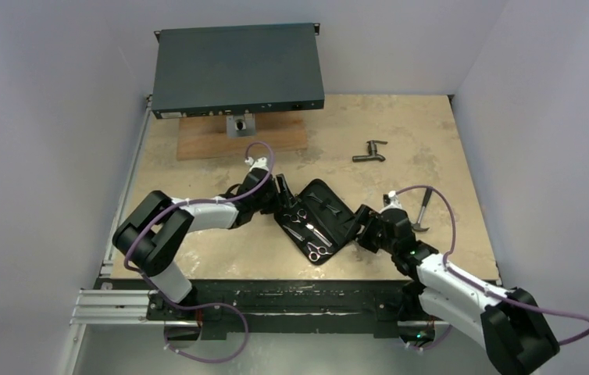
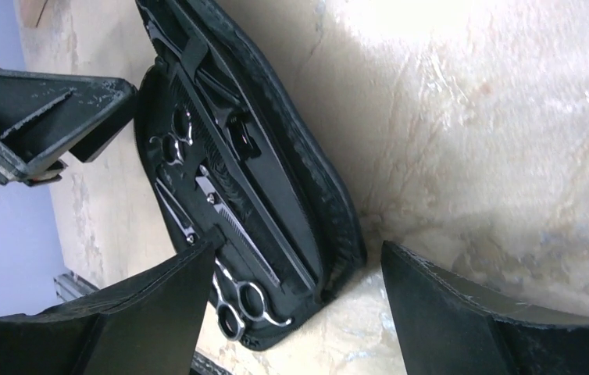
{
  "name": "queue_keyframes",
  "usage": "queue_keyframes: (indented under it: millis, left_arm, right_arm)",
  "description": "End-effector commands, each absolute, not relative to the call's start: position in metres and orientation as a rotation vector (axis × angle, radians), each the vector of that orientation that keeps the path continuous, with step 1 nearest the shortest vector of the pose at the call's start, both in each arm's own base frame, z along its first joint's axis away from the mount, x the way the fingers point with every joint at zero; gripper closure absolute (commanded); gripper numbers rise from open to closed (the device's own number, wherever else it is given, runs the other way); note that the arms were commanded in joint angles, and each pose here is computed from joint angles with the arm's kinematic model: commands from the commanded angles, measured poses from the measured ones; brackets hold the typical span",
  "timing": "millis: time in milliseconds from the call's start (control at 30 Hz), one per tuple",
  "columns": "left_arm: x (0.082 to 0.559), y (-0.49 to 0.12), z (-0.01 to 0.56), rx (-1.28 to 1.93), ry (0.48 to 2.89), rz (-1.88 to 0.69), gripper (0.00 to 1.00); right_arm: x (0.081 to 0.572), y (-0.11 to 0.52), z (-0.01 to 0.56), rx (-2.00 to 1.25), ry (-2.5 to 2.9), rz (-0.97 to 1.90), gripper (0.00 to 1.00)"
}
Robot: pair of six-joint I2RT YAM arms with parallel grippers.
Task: Sort the hair-cutting tools
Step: Adjust the hairdressing tool bag at the center of the board.
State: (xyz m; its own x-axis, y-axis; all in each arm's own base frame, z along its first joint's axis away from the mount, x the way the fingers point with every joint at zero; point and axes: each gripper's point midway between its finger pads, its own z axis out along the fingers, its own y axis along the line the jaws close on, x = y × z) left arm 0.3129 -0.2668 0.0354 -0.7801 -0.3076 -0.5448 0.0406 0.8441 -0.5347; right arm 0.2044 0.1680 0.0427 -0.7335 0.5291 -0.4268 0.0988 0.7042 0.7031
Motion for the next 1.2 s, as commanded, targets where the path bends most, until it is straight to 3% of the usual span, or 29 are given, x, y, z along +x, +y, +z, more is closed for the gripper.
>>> queue_keyframes:
  millis: [0, 367, 600, 867, 1167]
  left_arm:
    - [0.312, -0.273, 0.04, -0.15, 2.305, -0.798, 0.4]
    - [0.263, -0.267, 0.015, -0.154, 2.293, -0.968, 0.52]
    - [0.21, -0.257, 0.002, -0.171, 2.294, -0.973, 0.55]
    - [0.168, -0.23, -0.012, -0.311, 2.319, -0.854, 0.53]
    - [0.162, -0.184, 0.014, -0.411, 2.284, -0.549, 0.47]
  right_arm:
    - [0.23, 0.18, 0.062, 0.392, 2.215, 0.896, 0.22]
    - [0.262, 0.196, 0.066, 0.324, 2.219, 0.867, 0.23]
    - [0.292, 0.211, 0.062, 0.26, 2.244, 0.824, 0.23]
    - [0.329, 0.232, 0.064, 0.206, 2.25, 0.807, 0.22]
    - [0.364, 0.231, 0.108, 0.195, 2.174, 0.723, 0.15]
